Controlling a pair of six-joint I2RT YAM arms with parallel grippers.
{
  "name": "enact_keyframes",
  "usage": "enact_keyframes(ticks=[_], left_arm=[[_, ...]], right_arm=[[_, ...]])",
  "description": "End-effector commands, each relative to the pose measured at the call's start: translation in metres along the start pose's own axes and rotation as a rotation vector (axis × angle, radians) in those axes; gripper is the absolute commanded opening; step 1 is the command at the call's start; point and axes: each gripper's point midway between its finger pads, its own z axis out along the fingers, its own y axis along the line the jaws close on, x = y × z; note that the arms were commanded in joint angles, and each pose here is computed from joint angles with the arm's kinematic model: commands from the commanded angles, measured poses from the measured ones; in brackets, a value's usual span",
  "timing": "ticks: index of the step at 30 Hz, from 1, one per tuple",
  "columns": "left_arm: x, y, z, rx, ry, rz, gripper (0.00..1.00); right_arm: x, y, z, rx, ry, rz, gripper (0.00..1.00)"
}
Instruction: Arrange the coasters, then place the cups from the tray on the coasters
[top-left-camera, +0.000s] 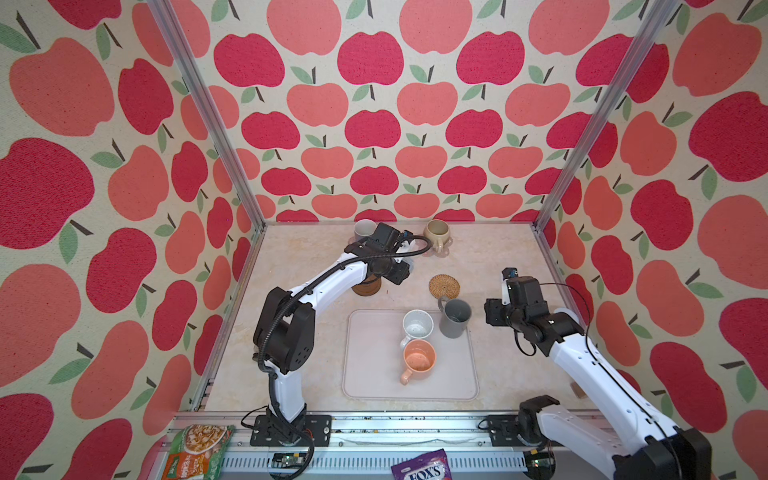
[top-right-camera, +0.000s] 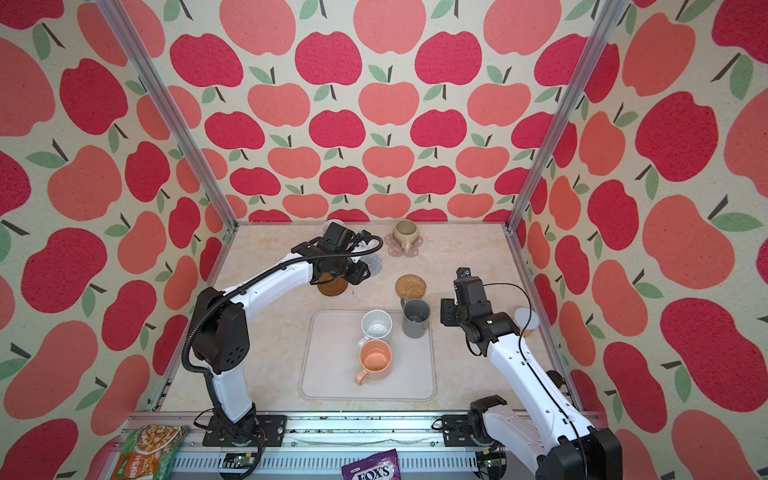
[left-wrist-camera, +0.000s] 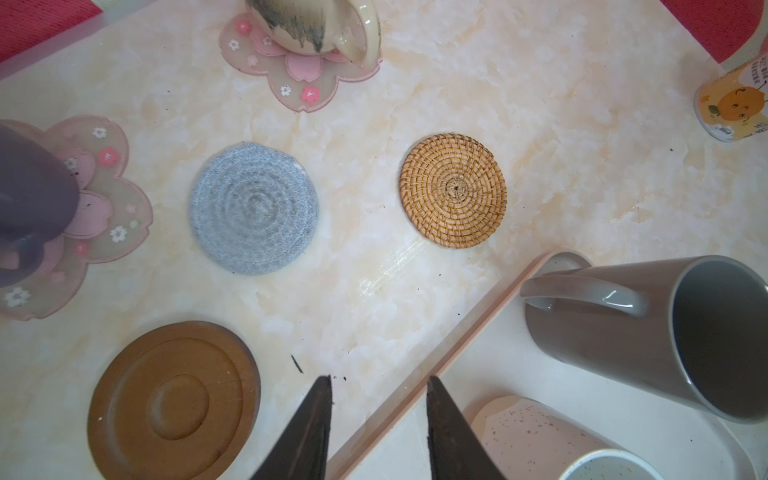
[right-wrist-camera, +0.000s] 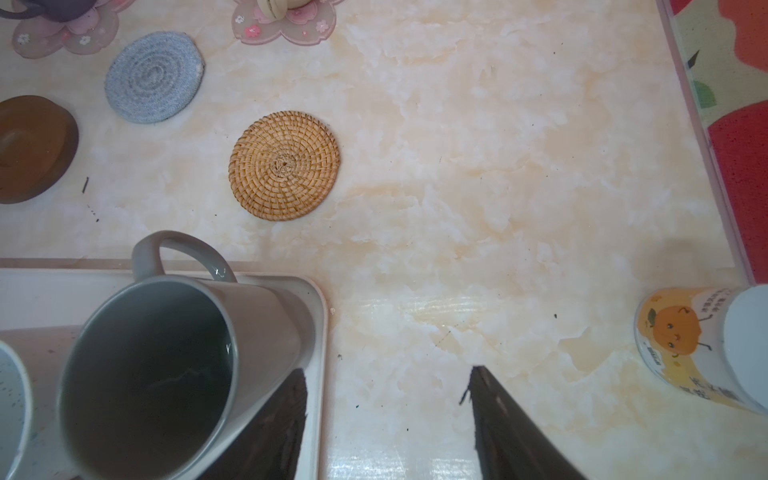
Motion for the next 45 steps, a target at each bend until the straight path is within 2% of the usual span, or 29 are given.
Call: enact_keyframes(ticks=[1,11,14,21,31,38,45], left_arm=[[0.0,0.003,-0.014,-0.038,-0.022,-0.011,0.4],[0.019,0.013,-0.039,-0.08,-0.031,-0.044,0.4],[0.024,0.016,-0.042,-0.08,-0.03,-0.06,0.4],[0.035,0.016,-0.041,-0.068,-0.004,-0.073,0.4],[0.041,0.013,-0.039,-0.041,0.016,-0.081,0.4],[0.045,0.012,-0.038,-0.034,0.028,-0.088,0.4],[0.048,0.012,-0.039,-0.034,0.038,-0.091,0.4]], right_arm=[[-0.037,0.014,-0.003,-0.053,-0.057,-0.067,0.65],[-0.076,0.053,0.027,-0.185,0.018,-0.155,0.64],[-0.078,0.07,0.038,-0.241,0.077,-0.203,0.64],[-0.051,0.107,0.056,-0.299,0.23,-0.379,0.62],[-0.013,0.116,0.071,-0.289,0.447,-0.499,0.6],[-0.007,0.125,0.075,-0.303,0.497,-0.525,0.59],[0.001,0.109,0.08,-0.212,0.542,-0.546,0.58]])
